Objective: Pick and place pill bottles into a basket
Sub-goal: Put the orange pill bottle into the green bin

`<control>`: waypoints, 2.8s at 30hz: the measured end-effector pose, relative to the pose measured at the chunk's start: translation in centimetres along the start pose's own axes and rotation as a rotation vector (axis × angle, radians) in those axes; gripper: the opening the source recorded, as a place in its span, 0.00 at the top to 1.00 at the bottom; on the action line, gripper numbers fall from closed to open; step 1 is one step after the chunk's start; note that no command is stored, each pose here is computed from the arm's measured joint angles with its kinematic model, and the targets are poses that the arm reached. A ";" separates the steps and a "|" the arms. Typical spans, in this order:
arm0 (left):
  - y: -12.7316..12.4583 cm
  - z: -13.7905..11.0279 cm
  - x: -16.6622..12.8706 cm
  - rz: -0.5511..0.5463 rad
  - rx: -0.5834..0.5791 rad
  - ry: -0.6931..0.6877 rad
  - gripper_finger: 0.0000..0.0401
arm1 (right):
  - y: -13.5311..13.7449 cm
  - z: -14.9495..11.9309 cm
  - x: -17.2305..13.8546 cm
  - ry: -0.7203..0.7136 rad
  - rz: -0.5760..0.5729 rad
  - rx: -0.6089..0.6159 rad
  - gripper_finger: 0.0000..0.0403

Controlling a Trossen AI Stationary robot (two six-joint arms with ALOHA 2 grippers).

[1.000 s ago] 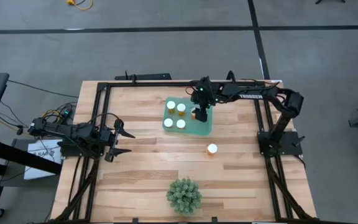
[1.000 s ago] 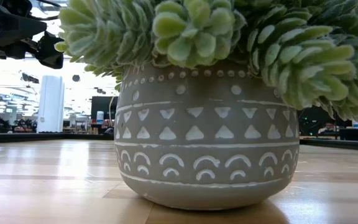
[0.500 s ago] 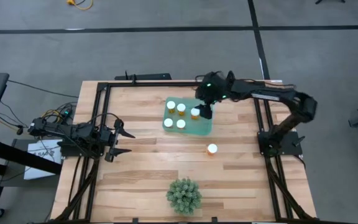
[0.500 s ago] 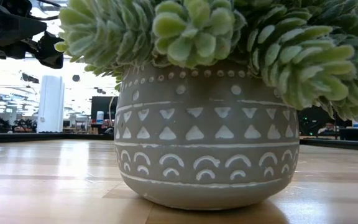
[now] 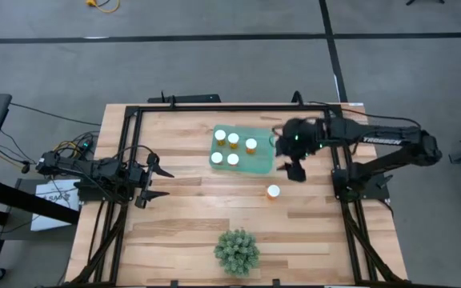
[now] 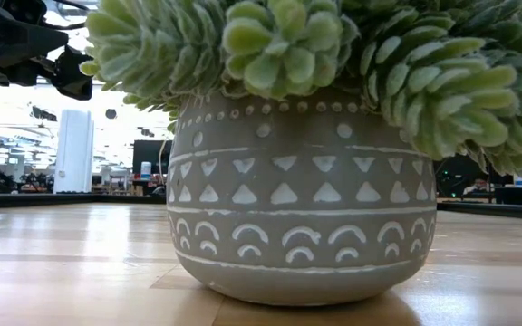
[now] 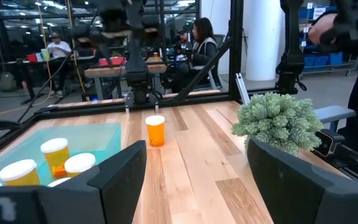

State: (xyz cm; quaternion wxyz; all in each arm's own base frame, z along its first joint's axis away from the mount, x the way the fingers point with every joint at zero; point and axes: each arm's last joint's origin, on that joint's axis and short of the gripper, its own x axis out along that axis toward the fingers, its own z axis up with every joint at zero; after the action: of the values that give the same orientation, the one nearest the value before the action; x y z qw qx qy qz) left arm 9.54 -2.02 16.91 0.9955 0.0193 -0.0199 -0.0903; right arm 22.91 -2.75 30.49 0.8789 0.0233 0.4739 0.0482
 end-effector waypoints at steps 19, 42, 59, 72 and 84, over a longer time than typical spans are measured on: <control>0.0 0.0 0.0 -0.001 -0.005 0.000 0.33 | 1.7 -2.8 9.0 0.408 0.090 -0.025 0.40; 0.0 0.0 0.0 -0.001 -0.006 -0.001 0.33 | 1.1 -1.3 7.5 0.255 0.063 -0.013 0.57; 0.0 0.0 0.0 -0.001 -0.004 0.000 0.33 | 1.4 -1.3 7.5 0.253 0.164 -0.070 0.65; 0.0 0.0 0.0 -0.002 -0.006 0.000 0.33 | 1.3 -1.3 7.5 0.250 0.147 -0.028 0.21; 0.0 0.0 0.0 -0.002 -0.001 0.000 0.33 | 1.0 -1.2 7.8 0.235 -0.009 -0.084 0.19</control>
State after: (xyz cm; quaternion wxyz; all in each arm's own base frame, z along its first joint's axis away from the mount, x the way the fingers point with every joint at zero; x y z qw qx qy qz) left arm 9.54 -2.03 16.90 0.9955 0.0190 -0.0198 -0.0912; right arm 26.15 -0.90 23.41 0.8177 -0.0213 0.5713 0.0666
